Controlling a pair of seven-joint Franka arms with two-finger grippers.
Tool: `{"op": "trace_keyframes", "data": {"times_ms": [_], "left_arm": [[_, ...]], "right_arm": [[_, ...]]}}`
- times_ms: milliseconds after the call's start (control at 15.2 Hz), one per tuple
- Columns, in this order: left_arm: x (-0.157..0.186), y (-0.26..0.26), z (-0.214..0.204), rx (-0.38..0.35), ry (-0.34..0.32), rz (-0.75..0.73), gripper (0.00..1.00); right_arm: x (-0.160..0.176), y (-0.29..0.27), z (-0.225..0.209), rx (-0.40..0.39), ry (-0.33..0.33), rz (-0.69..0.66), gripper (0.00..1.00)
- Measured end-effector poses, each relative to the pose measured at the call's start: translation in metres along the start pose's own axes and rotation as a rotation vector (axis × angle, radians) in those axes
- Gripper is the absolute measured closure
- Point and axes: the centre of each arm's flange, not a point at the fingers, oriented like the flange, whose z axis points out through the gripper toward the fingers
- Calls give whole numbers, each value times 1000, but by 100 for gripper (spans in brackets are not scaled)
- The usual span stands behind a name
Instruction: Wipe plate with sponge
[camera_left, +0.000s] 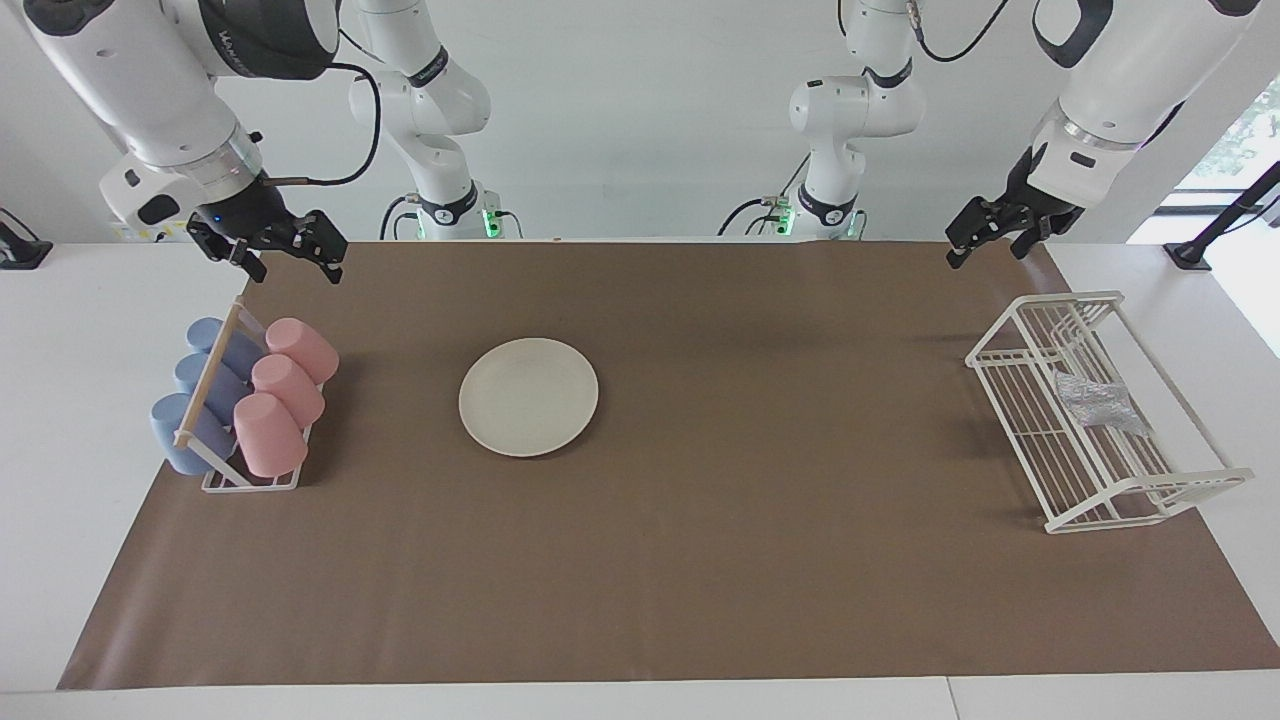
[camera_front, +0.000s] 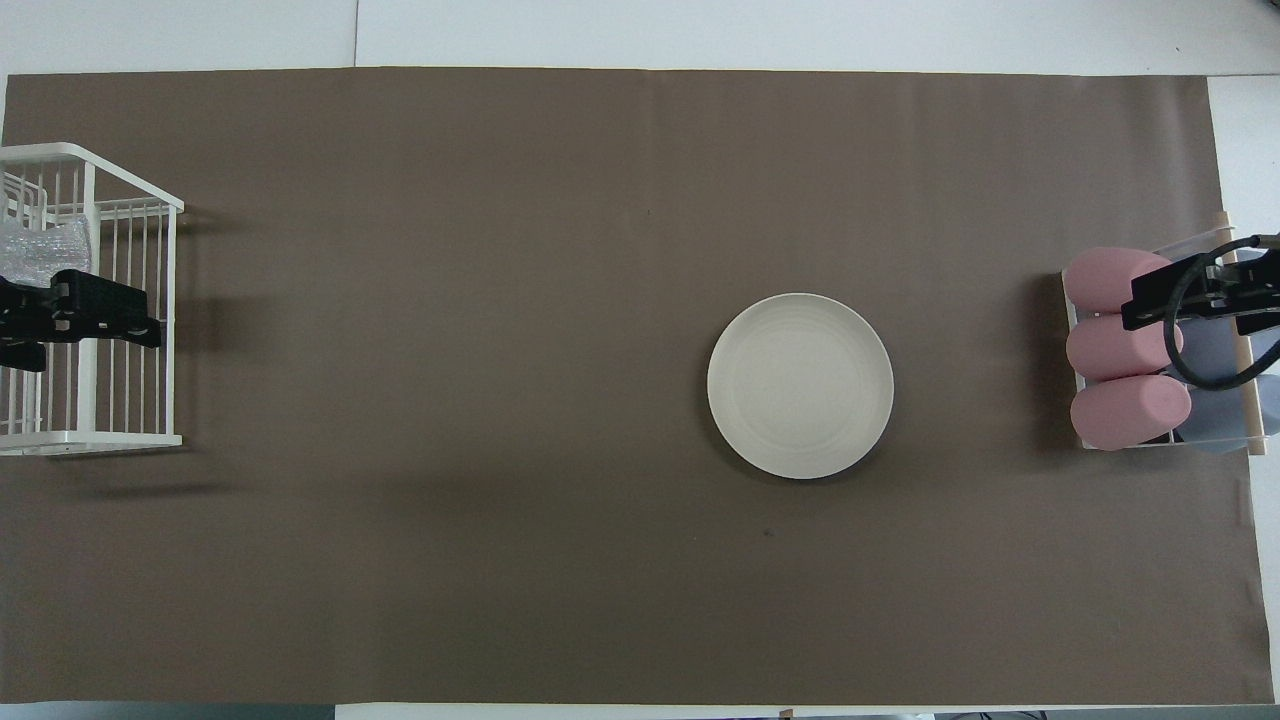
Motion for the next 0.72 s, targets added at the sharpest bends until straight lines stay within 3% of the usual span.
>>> {"op": "trace_keyframes", "data": {"times_ms": [722], "left_arm": [[3,-18,-1,-3,5,-35,0]], "right_arm": [[0,0,0,0,0,0,0]]}}
